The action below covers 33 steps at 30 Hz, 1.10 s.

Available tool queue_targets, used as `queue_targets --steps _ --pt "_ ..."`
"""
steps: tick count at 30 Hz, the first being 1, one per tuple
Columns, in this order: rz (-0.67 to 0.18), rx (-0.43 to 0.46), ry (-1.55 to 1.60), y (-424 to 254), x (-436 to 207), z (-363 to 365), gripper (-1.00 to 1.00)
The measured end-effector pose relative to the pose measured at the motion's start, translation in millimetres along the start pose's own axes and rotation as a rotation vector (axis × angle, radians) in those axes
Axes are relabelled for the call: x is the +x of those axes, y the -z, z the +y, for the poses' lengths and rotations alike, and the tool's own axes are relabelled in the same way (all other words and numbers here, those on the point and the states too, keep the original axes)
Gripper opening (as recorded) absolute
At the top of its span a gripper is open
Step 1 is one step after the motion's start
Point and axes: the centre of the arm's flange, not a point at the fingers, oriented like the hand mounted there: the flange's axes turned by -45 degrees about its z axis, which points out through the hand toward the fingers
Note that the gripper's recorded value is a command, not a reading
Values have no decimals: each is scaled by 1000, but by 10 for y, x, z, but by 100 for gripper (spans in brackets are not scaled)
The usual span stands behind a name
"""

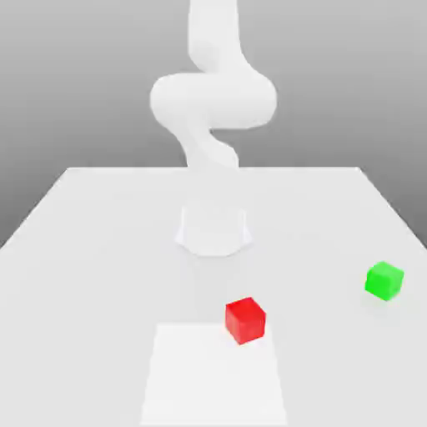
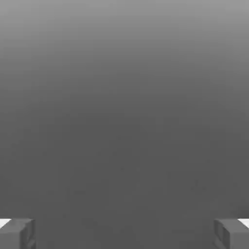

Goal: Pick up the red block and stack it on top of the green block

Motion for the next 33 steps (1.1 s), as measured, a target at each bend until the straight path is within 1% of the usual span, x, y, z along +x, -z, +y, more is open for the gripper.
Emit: queue_targets --steps 4,8,12,17,19,23,24,30,33 --pt "-146 25 82 -959 -413 -133 0" --pt "-292 55 166 -1758 -1019 -270 0" --pt "-447 92 256 -2397 -1819 -395 0" --pt "-651 149 375 -3006 -3055 -513 0" --pt "-695 163 404 -3224 -3417 -546 0" --pt "-709 166 409 -3479 -3720 -542 0" --pt "-709 166 409 -3523 -3771 -542 -100" --pt "-710 166 409 -3545 -3797 -542 -100" --pt "-710 166 409 -3448 -3694 -544 -100"
